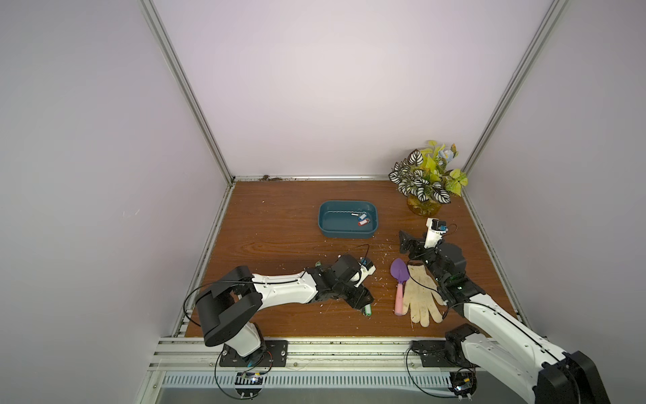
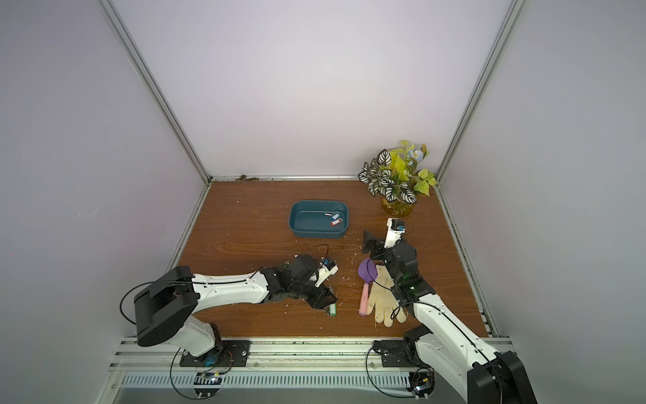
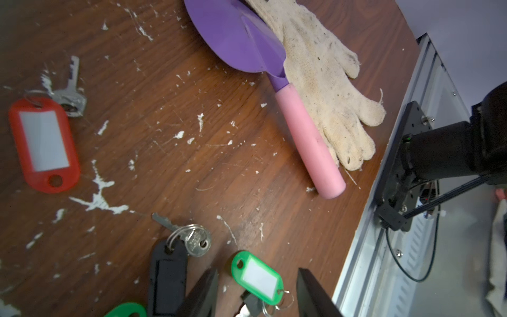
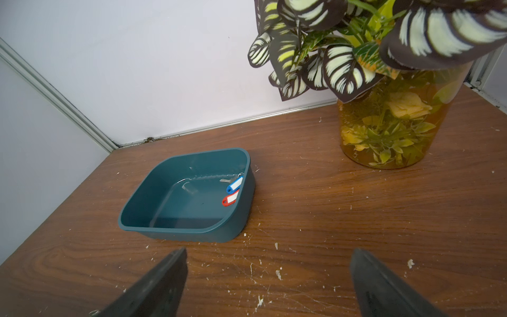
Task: Take the keys out of the storage box
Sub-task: Place the key at the center of the board.
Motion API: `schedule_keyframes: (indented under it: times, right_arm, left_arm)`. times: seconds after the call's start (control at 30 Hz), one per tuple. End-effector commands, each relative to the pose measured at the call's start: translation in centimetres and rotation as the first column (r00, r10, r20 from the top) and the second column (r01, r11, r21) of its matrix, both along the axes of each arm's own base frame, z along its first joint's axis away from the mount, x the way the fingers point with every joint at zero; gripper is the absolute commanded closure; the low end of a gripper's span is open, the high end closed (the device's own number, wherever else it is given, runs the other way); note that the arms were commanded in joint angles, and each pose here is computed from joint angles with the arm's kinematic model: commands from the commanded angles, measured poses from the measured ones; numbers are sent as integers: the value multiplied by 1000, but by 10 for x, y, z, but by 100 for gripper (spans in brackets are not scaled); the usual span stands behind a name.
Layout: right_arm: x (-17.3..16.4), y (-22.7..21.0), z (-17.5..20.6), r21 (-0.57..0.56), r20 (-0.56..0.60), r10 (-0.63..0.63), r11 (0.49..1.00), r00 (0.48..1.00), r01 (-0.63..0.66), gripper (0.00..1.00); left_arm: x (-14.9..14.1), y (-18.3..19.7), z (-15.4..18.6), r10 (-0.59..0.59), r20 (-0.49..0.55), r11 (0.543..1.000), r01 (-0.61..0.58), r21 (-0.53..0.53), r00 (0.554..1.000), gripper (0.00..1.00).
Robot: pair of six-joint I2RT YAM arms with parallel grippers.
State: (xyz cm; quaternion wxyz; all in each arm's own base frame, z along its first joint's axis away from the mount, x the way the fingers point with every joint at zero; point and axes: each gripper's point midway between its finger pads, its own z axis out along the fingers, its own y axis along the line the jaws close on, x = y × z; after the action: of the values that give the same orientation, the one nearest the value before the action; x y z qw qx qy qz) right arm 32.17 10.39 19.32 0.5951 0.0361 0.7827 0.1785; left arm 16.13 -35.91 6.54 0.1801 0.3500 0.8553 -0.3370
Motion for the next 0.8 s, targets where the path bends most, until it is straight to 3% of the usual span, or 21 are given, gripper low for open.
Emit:
schedule_keyframes:
  times: [0.0, 0.13, 0.2, 0.27, 0.33, 0.43, 0.5, 0.6, 0.77]
  right_arm:
    - [1, 1, 10, 31, 39, 0, 1000, 999, -2, 1]
    - [-1, -1, 12, 23, 44, -4, 1000, 999, 3, 1]
    - [-1, -2, 13, 23, 49, -7, 1000, 999, 6, 1]
    - [-2, -1, 13, 18, 51, -2, 1000, 999, 1, 1]
    - [0, -1, 11, 9, 48, 0, 1000, 999, 0, 1]
    - [4, 2, 6, -17, 34, 14, 1000, 999, -13, 1]
    - [7, 3, 1, -40, 19, 12, 999, 1000, -12, 1]
    - [12, 3, -3, -72, 9, 11, 997, 1000, -10, 1]
    - [23, -1, -5, -124, 10, -16, 992, 1000, 17, 1]
  left_arm:
    - [15, 1, 13, 42, 64, 999, -43, 10, 997, 40]
    - [71, 10, 42, 184, 143, 983, -185, -2, 972, 26]
    - [109, 15, 60, 273, 187, 961, -275, -16, 944, 25]
    - [152, 24, 78, 384, 262, 918, -397, -3, 885, 21]
    - [195, 32, 100, 504, 364, 841, -542, 0, 783, 13]
    - [243, 26, 116, 561, 457, 779, -627, -9, 690, 8]
    - [272, 14, 117, 566, 456, 770, -638, 3, 686, 9]
    - [308, 8, 85, 568, 406, 755, -650, 89, 715, 14]
    - [345, 9, 51, 589, 313, 757, -644, 110, 745, 25]
